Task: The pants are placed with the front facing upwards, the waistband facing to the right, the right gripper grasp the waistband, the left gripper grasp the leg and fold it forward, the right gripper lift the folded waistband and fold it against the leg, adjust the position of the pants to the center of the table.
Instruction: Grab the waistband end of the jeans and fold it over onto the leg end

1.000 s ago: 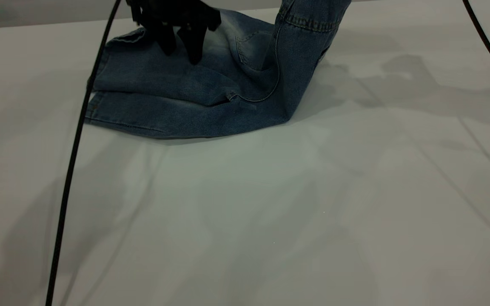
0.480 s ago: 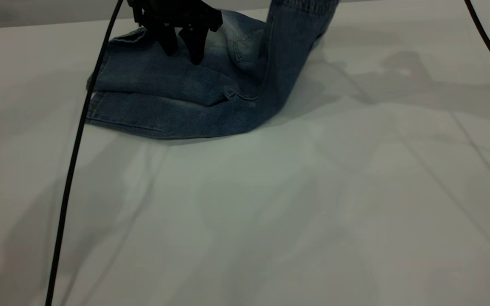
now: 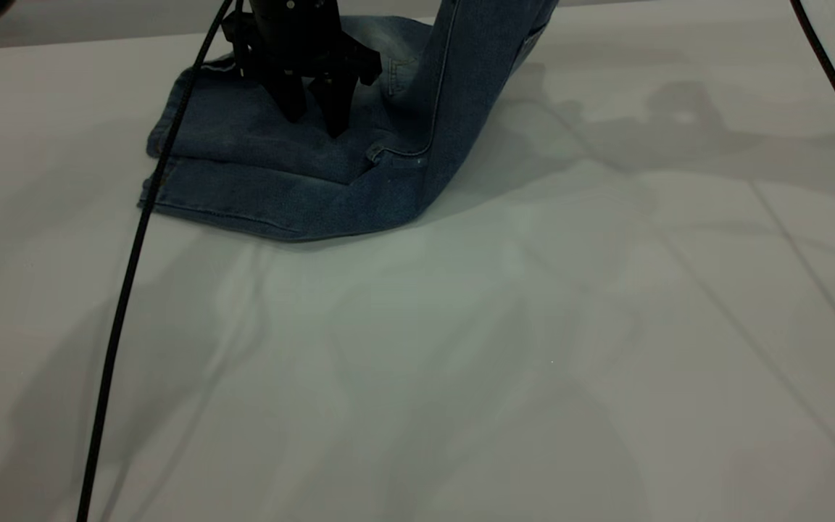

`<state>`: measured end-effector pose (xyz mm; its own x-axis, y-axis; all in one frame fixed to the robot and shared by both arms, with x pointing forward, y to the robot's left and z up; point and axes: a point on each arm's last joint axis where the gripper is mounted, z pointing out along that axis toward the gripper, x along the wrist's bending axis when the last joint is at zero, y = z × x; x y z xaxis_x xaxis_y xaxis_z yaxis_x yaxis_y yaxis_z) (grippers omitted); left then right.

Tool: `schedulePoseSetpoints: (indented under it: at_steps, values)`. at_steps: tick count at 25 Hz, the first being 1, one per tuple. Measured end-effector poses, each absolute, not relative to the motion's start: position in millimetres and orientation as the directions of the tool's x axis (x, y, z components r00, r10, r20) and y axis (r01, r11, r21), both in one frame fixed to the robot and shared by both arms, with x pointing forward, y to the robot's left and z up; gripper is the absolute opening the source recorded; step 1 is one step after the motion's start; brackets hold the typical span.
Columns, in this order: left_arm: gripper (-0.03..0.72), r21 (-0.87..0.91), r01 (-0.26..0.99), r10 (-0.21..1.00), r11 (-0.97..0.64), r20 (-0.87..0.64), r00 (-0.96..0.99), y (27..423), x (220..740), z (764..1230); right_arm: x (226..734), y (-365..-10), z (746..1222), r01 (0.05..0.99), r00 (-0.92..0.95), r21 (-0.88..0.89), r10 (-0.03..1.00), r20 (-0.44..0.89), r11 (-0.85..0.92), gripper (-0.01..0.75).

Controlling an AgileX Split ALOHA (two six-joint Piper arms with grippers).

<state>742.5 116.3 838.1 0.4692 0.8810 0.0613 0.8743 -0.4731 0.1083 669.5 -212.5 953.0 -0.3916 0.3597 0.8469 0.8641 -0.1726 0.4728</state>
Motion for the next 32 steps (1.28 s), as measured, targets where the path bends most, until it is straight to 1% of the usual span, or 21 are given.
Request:
schedulePoseSetpoints:
  at_steps: [4, 13, 17, 22, 27, 32]
  values:
    - [0.428, 0.107, 0.875, 0.881, -0.473, 0.06, 0.469, 116, 742, 837, 671, -199, 960, 0.86, -0.416, 0.488, 0.344, 0.842, -0.153, 0.095]
    - [0.428, 0.105, 0.875, 0.881, -0.473, 0.058, 0.47, 116, 742, 836, 664, -139, 979, 0.847, -0.502, 0.531, 0.284, 0.817, -0.031, 0.095]
    - [0.428, 0.103, 0.875, 0.881, -0.474, 0.06, 0.47, 116, 742, 837, 664, -138, 979, 0.847, -0.502, 0.532, 0.285, 0.816, -0.03, 0.095]
    - [0.428, 0.126, 0.871, 0.88, -0.474, 0.067, 0.469, 116, 743, 852, 665, -140, 979, 0.846, -0.5, 0.532, 0.29, 0.816, -0.037, 0.095]
    - [0.428, 0.162, 0.87, 0.884, -0.465, 0.124, 0.45, 132, 751, 875, 665, -140, 979, 0.848, -0.495, 0.529, 0.296, 0.817, -0.042, 0.095]
    - [0.428, 0.18, 0.892, 0.909, -0.415, 0.125, 0.398, 148, 756, 885, 665, -140, 978, 0.848, -0.494, 0.528, 0.297, 0.817, -0.042, 0.095]
